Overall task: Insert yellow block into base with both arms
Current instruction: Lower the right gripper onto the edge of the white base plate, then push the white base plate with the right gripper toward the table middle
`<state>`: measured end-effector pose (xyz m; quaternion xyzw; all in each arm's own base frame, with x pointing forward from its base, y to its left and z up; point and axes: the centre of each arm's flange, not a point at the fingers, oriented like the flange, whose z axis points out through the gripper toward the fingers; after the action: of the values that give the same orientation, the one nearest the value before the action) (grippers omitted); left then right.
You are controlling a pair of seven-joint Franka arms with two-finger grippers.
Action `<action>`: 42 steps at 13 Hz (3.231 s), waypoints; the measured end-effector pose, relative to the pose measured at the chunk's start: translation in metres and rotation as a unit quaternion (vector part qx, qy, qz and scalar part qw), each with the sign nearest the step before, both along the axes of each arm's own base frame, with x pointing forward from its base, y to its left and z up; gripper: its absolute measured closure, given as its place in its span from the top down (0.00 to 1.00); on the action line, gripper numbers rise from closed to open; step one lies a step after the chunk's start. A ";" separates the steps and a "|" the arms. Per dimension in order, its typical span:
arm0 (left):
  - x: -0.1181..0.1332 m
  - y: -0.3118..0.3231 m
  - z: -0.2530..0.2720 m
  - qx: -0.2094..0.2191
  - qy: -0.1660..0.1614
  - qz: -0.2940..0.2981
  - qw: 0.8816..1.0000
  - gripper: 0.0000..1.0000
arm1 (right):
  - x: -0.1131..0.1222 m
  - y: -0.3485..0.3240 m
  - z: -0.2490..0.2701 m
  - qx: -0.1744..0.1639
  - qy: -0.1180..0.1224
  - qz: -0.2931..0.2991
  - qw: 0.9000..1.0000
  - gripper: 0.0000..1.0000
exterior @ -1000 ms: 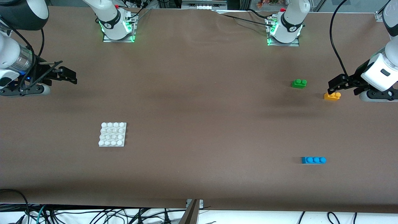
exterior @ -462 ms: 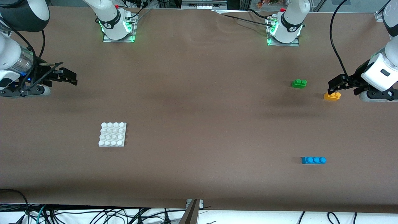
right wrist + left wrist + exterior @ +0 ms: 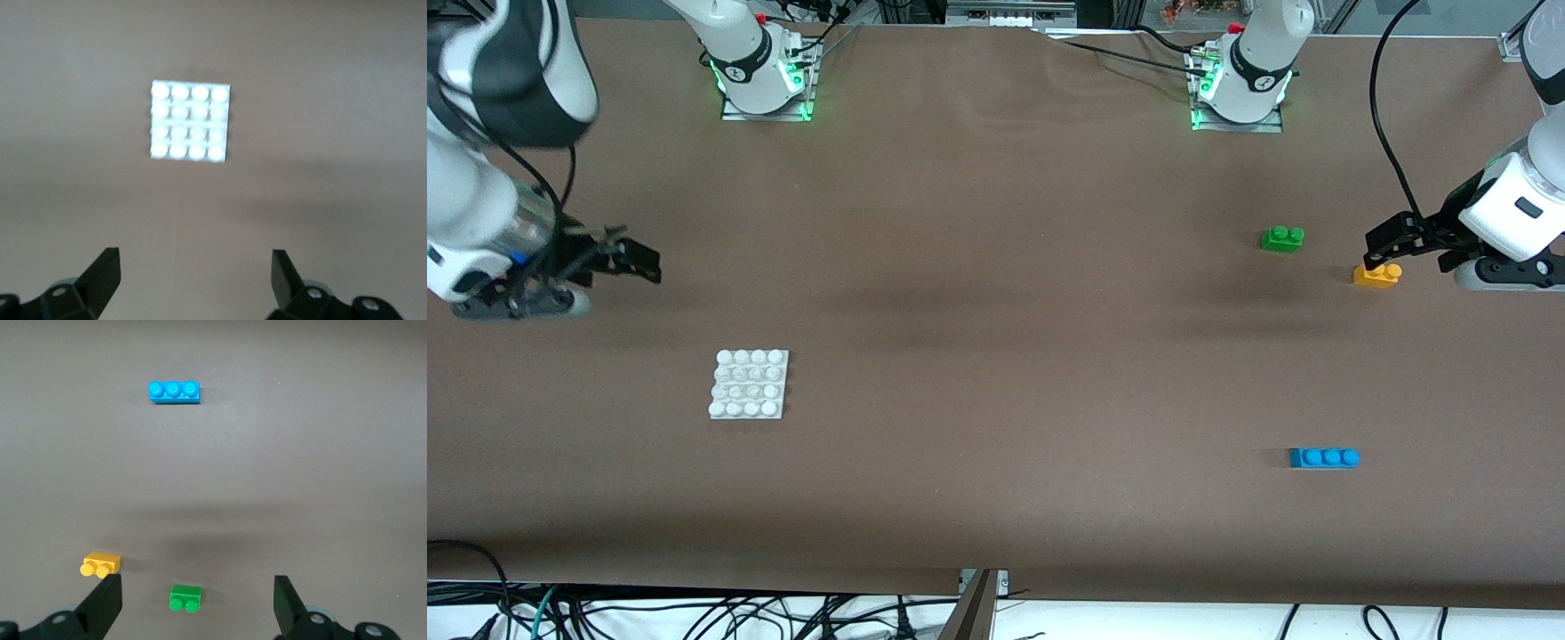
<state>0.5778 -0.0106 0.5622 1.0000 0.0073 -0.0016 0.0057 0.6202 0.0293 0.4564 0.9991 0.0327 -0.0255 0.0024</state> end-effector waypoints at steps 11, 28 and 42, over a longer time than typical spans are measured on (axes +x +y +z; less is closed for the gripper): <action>0.000 0.000 0.000 0.000 0.000 0.000 1.000 1.00 | 0.045 -0.009 -0.214 0.011 -0.022 -0.023 0.999 1.00; 0.000 0.000 0.000 0.000 0.000 0.000 1.000 1.00 | 0.047 -0.010 -0.271 0.019 -0.043 -0.037 0.998 1.00; 0.000 0.000 0.000 0.000 0.000 0.000 1.000 1.00 | 0.051 0.018 -0.271 0.045 -0.072 -0.037 0.996 0.65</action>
<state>0.5782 -0.0111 0.5623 1.0000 0.0070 -0.0014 0.0058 0.6710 0.0470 0.1853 0.9980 -0.0032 0.0480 -0.0411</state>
